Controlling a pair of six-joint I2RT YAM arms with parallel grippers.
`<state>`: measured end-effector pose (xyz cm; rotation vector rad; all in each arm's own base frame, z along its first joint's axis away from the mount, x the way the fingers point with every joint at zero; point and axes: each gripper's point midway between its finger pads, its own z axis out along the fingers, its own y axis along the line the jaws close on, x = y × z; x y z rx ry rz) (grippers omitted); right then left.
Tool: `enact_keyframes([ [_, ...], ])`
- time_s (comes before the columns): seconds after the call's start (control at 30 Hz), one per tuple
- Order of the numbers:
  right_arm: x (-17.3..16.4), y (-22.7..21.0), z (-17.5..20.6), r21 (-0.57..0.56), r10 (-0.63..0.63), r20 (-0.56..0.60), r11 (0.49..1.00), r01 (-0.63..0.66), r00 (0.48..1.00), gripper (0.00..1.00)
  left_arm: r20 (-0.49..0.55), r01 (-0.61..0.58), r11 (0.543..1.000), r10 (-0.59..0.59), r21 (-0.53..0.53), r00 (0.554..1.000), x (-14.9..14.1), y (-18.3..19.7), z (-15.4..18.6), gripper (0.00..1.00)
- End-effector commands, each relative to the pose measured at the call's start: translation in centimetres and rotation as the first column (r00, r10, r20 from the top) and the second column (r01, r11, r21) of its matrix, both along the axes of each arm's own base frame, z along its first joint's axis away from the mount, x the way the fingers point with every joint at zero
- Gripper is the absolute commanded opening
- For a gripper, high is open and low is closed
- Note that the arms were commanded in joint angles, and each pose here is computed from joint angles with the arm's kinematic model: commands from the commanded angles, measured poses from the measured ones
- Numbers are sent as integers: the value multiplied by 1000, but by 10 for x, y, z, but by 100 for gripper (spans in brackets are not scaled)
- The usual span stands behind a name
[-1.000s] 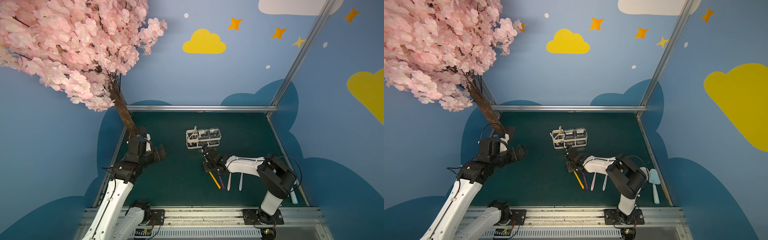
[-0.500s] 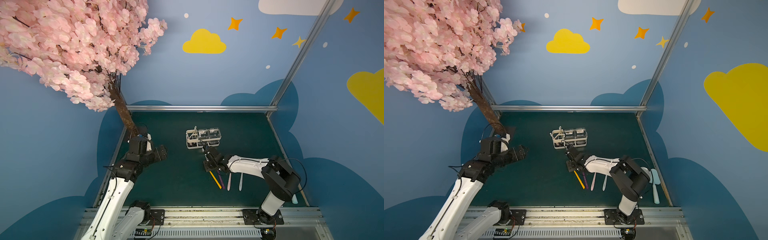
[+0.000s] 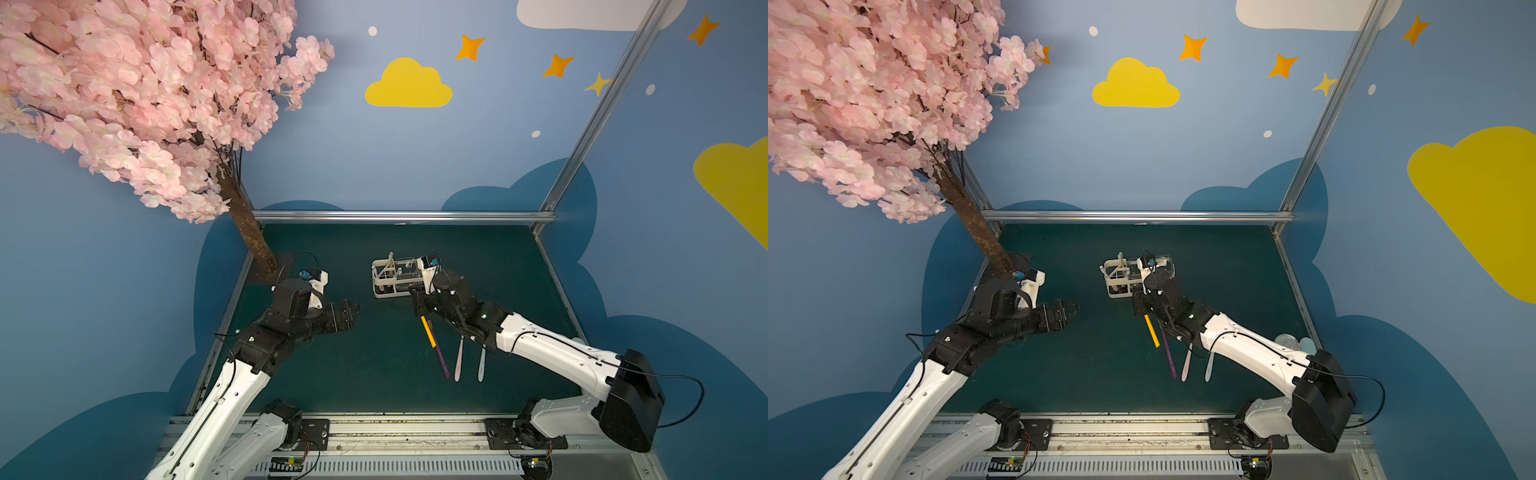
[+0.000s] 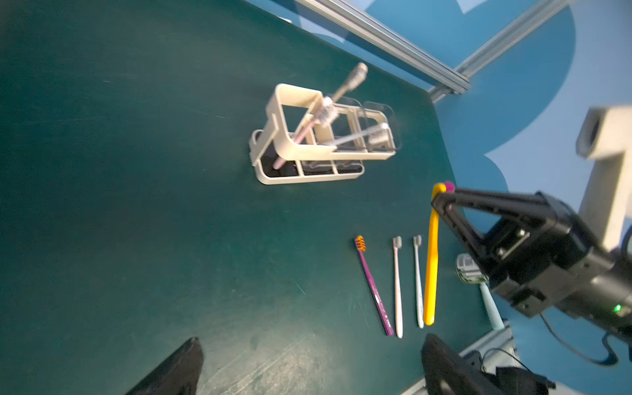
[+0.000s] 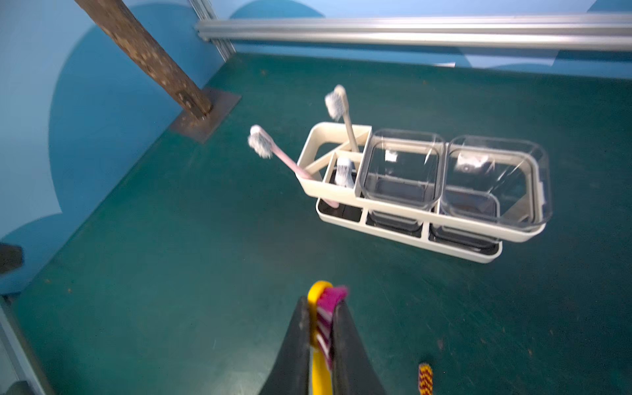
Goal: Place the toothbrush into the toothbrush holder
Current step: Pick up the toothbrush from the center of the board.
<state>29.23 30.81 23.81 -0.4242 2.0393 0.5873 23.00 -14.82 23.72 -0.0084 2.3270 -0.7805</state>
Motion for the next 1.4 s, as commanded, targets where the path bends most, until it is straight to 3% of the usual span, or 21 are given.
enact_keyframes([
  [0.0,2,3,59,103,2,150,995,-17,989,0,-7,64,992,-65,-106,998,-12,-31,-3,98],
  [0.17,2,2,89,162,-15,155,987,-11,988,0,50,170,967,-163,-190,985,-27,-79,-5,96],
  [0.43,-9,5,105,253,1,124,967,-32,992,0,149,296,921,-265,-255,953,-39,-138,3,92],
  [0.6,-17,6,109,295,23,110,954,-55,994,0,198,332,895,-282,-299,939,-36,-159,10,88],
  [0.83,-25,9,113,340,53,85,937,-79,995,0,189,356,879,-309,-317,932,-32,-178,6,84],
  [1.07,-29,16,110,368,86,68,924,-105,994,0,203,354,865,-298,-356,933,-33,-178,10,63],
  [1.17,-27,17,107,394,80,66,914,-99,995,0,209,352,856,-292,-379,933,-34,-177,13,50],
  [1.37,-26,20,110,433,88,58,896,-104,994,0,189,364,837,-313,-408,931,-39,-181,10,45],
])
